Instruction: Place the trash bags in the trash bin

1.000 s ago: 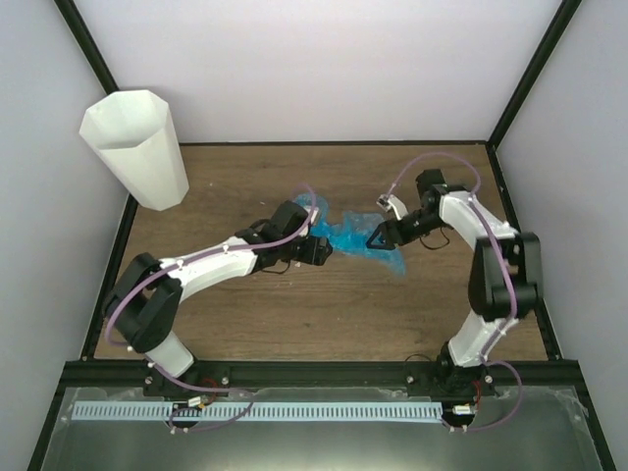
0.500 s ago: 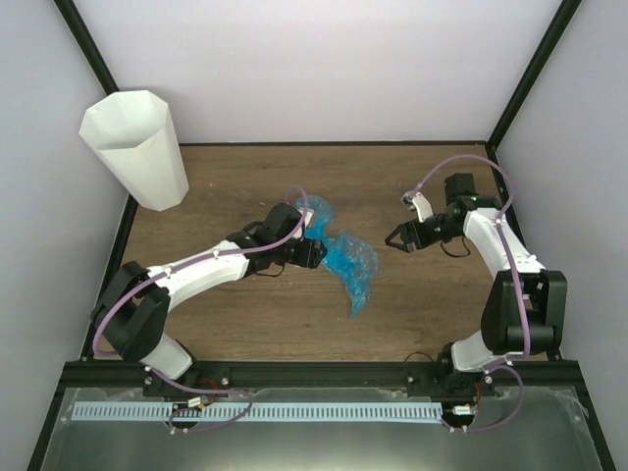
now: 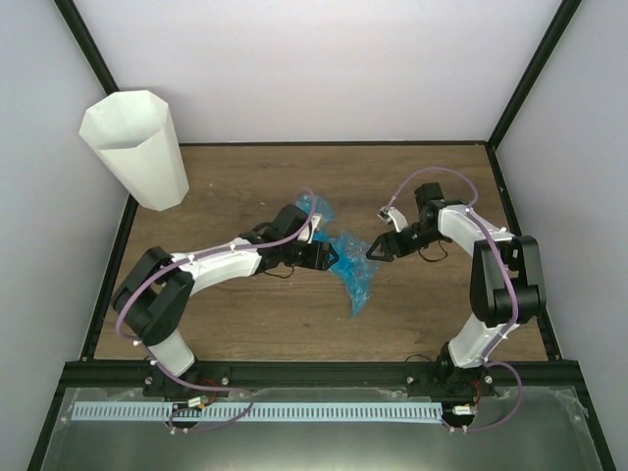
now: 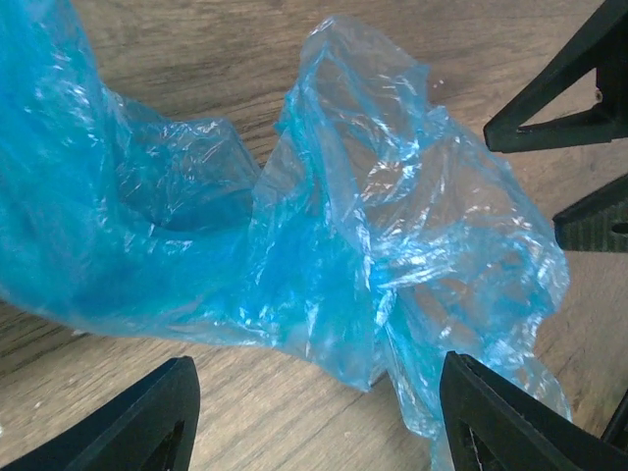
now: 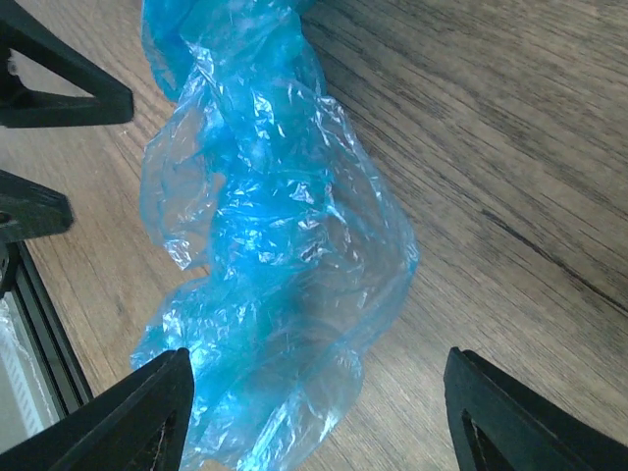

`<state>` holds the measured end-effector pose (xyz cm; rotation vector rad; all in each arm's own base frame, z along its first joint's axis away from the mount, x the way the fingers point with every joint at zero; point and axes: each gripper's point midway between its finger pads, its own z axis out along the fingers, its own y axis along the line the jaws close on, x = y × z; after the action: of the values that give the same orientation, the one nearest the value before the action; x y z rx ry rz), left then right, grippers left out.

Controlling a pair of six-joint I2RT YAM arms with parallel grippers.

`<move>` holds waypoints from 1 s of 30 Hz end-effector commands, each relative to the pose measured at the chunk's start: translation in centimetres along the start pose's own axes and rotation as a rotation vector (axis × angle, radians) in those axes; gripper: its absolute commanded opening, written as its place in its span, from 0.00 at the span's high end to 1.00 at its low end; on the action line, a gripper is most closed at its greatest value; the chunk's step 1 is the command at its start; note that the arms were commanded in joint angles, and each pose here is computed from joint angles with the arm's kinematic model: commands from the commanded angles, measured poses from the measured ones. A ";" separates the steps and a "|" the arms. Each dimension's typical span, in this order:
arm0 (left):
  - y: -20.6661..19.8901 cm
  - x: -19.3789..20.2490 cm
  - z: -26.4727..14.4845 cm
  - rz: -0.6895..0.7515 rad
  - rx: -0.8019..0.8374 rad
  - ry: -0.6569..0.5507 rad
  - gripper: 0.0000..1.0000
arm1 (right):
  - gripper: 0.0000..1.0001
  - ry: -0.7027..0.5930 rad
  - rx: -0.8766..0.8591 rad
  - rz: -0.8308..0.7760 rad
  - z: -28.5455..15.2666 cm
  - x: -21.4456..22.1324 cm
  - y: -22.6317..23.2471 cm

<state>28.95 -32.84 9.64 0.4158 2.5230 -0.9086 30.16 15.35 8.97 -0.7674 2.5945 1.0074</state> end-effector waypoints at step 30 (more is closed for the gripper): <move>1.8 -5.1 -5.3 0.197 -0.143 -0.114 0.95 | 0.99 -0.266 0.201 0.041 -7.5 -2.9 -3.7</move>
<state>33.19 -29.02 13.90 0.4441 2.4214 -0.6792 34.26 9.61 12.49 -0.4965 2.4693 0.8709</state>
